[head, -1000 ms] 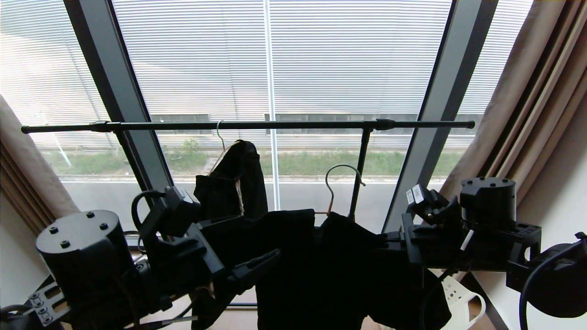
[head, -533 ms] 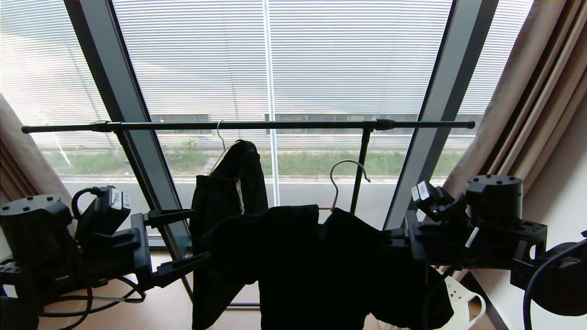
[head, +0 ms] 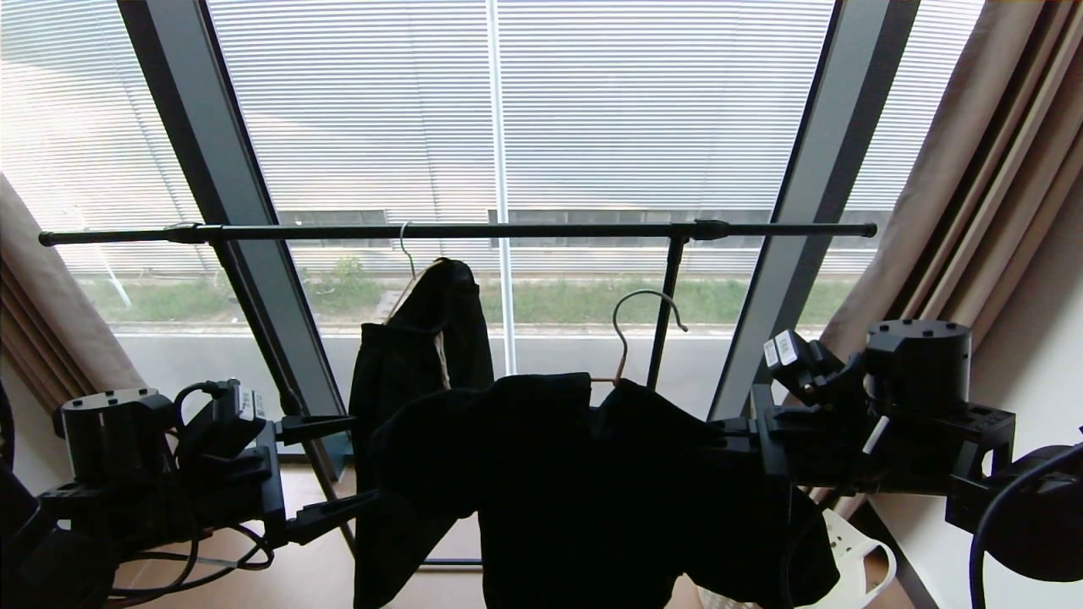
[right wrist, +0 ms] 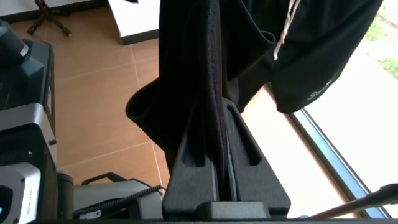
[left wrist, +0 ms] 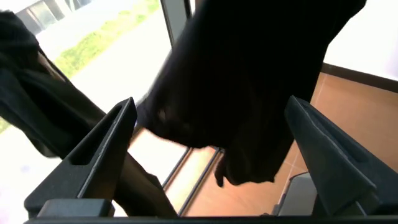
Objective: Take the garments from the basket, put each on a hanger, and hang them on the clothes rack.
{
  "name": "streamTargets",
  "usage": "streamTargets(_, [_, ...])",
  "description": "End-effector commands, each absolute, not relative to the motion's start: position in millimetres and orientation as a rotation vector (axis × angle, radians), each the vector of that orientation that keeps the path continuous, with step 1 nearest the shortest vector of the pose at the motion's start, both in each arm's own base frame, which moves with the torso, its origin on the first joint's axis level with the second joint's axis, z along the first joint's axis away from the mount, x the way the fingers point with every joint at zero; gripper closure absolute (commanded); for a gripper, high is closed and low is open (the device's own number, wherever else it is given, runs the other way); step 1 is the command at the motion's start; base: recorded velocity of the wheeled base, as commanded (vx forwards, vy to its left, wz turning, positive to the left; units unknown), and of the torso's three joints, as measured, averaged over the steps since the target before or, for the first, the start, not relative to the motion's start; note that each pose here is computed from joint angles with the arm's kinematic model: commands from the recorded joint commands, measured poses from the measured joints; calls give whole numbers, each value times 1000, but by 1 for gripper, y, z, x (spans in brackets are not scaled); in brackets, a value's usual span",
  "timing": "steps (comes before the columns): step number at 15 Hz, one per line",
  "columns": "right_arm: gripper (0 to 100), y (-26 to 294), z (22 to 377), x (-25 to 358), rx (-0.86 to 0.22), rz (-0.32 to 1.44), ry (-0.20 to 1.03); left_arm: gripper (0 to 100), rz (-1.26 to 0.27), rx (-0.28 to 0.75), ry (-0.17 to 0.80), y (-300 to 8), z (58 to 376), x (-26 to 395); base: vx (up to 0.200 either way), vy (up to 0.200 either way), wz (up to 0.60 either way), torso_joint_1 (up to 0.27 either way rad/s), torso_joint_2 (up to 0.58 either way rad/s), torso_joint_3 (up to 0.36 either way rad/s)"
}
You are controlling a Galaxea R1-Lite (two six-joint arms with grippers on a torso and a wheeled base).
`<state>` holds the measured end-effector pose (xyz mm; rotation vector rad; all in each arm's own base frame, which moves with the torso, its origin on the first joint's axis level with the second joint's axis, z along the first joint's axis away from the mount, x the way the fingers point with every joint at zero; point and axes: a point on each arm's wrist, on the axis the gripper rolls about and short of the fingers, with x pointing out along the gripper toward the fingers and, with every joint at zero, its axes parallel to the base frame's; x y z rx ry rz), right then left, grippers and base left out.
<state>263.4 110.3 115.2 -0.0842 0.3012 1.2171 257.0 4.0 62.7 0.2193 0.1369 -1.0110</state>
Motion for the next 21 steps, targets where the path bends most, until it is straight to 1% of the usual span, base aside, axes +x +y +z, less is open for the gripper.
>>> streamTargets(1, [100, 110, 116, 263, -83, 1217, 300, 0, -1036, 190, 154, 6, 54, 259, 0, 0, 0, 0, 0, 0])
streamTargets(3, [100, 109, 117, 262, -86, 1218, 294, 0, -1037, 178, 168, 8, 48, 263, 0, 0, 0, 0, 0, 0])
streamTargets(6, [100, 109, 118, 257, -65, 1287, 288, 0, -1041, 159, 186, 8, 40, 270, 0, 0, 0, 0, 0, 0])
streamTargets(9, [100, 108, 119, 252, -59, 1328, 270, 0, -1040, 107, 214, 7, 40, 272, 0, 0, 0, 0, 0, 0])
streamTargets(11, [100, 108, 119, 251, -68, 1330, 238, 0, -1045, 105, 216, 6, 40, 271, 0, 0, 0, 0, 0, 0])
streamTargets(14, [100, 108, 118, 251, -68, 1330, 236, 0, -1057, 103, 218, 2, 40, 271, 0, 0, 0, 0, 0, 0])
streamTargets(15, [100, 108, 117, 251, -66, 1330, 239, 100, -1055, 104, 217, 3, 40, 271, 0, 0, 0, 0, 0, 0])
streamTargets(21, [100, 105, 118, 254, -65, 1315, 236, 100, -1032, 112, 207, 10, 36, 273, 0, 0, 0, 0, 0, 0])
